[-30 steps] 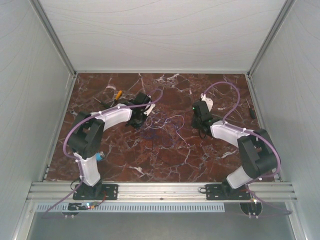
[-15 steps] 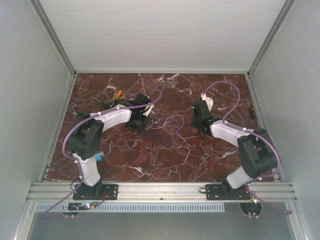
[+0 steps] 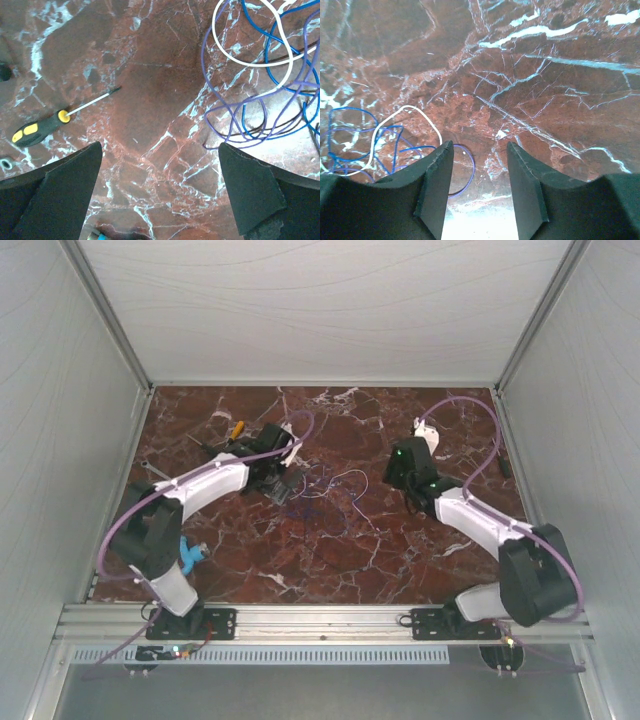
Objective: Zip-tie the wires
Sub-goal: Straighten the cable at the center of the board.
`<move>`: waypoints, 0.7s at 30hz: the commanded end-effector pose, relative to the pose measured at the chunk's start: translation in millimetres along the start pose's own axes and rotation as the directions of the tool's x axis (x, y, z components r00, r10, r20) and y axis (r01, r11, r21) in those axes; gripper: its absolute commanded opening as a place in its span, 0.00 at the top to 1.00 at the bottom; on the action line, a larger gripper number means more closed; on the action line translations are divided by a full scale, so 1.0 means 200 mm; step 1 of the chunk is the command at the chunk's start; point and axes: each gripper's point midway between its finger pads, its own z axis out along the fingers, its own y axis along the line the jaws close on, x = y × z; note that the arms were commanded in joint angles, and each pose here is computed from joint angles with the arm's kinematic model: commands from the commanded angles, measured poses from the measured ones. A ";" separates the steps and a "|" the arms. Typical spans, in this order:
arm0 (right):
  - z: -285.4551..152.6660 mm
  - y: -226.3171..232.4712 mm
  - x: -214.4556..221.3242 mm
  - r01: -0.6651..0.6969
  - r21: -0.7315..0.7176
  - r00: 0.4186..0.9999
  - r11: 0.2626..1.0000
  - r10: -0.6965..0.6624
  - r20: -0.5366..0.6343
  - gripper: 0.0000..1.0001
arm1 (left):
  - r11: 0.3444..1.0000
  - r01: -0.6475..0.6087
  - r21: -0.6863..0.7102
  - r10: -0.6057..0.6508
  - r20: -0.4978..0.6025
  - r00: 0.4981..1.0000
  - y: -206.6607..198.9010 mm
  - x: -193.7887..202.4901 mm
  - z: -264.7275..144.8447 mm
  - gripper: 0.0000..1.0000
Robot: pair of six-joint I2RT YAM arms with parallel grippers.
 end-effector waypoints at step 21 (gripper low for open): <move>-0.73 0.34 0.59 -0.119 -0.175 0.943 0.977 0.056 -0.329 0.42 | 0.972 0.198 -0.128 -0.099 0.542 0.835 0.30 -0.36 -0.65 0.01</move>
